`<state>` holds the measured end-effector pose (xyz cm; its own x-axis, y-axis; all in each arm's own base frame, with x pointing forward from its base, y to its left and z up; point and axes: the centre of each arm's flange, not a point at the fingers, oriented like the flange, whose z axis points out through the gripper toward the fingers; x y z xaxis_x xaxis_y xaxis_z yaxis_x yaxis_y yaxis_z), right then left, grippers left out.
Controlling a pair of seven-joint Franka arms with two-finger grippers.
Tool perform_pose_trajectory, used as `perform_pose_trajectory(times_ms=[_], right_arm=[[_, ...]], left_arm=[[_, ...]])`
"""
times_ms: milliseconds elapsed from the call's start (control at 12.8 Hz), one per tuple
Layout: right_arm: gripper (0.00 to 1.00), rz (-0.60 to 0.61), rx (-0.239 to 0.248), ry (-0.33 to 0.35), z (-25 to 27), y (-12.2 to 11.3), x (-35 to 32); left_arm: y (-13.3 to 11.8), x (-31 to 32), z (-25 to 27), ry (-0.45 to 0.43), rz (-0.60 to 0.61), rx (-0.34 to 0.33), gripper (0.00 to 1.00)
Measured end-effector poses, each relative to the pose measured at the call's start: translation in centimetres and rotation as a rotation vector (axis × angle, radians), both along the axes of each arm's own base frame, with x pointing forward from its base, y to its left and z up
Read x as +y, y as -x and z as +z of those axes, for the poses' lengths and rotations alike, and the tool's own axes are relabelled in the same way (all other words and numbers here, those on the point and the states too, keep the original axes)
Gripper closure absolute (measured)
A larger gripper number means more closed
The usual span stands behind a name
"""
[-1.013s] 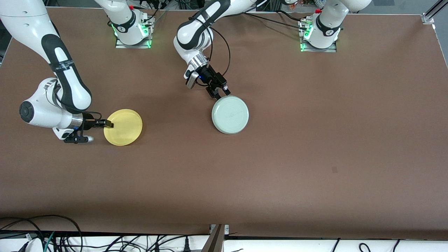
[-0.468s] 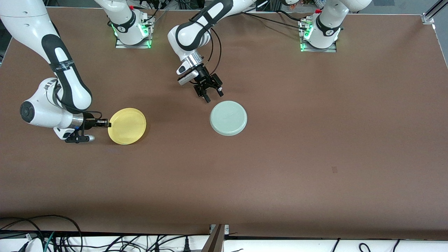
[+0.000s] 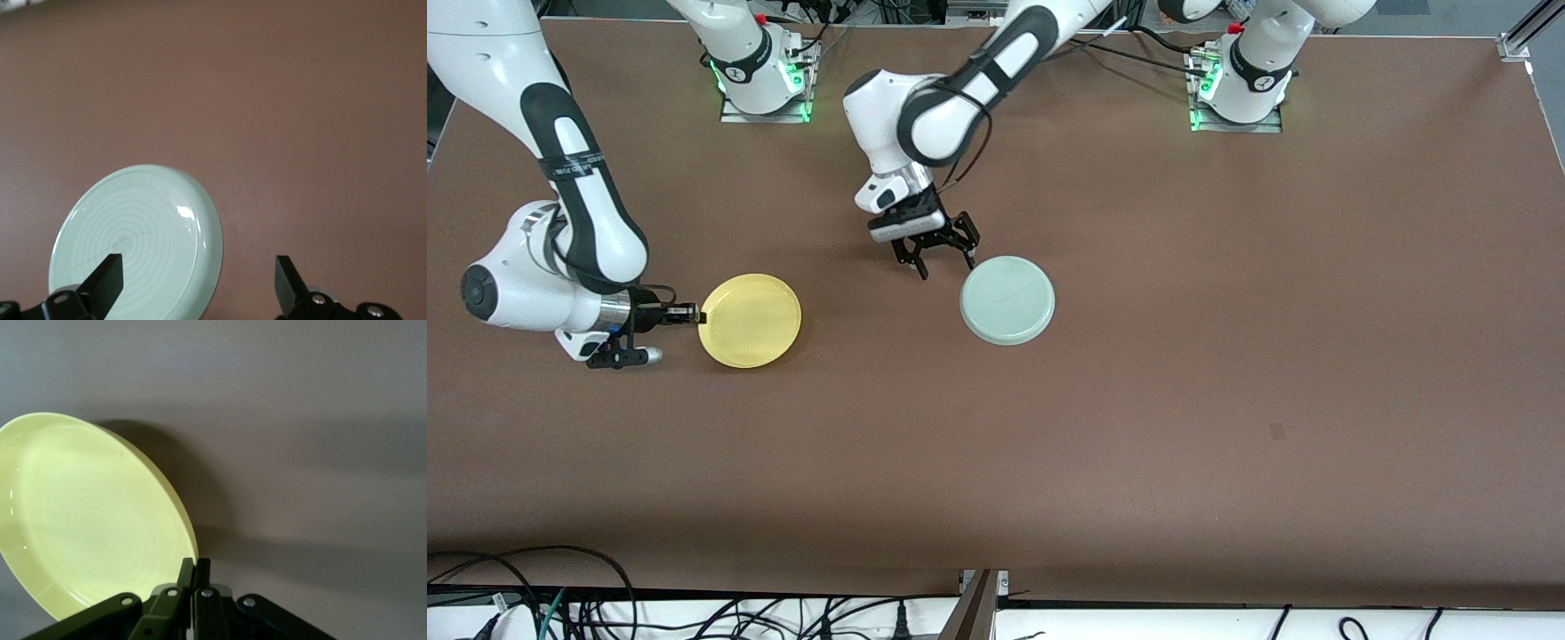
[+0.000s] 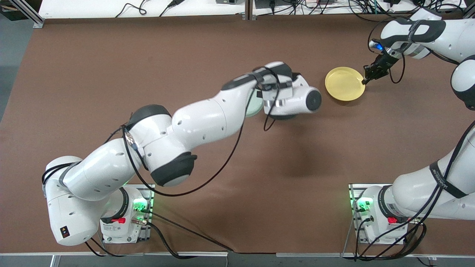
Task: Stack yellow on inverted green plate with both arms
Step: 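Set the inverted green plate down and open the left gripper, then carry the yellow plate with the right gripper while the left gripper withdraws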
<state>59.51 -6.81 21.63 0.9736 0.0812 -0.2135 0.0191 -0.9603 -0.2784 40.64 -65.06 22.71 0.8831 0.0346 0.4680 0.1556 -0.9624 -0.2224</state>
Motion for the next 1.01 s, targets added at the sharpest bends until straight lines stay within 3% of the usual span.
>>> perform_pose_trajectory(times_ms=[312, 545, 779, 1013], right_arm=[[0.98, 0.037, 0.011, -0.038, 4.3, -2.5, 0.8], [0.98, 0.085, 0.045, -0.064, 4.6, -2.4, 3.9], [0.98, 0.151, 0.044, -0.077, 4.8, -2.6, 9.1], [0.98, 0.116, 0.065, -0.088, 5.0, -2.3, 15.4]], left_arm=[[-7.1, 3.7, 6.5, 0.252, 0.156, 0.19, 0.0], [-13.6, 9.3, 14.9, 0.403, 0.205, 0.241, 0.0], [-17.7, 17.1, 22.4, 0.396, 0.272, 0.26, 0.0], [-19.1, 24.1, 27.6, 0.331, 0.223, 0.353, 0.0]])
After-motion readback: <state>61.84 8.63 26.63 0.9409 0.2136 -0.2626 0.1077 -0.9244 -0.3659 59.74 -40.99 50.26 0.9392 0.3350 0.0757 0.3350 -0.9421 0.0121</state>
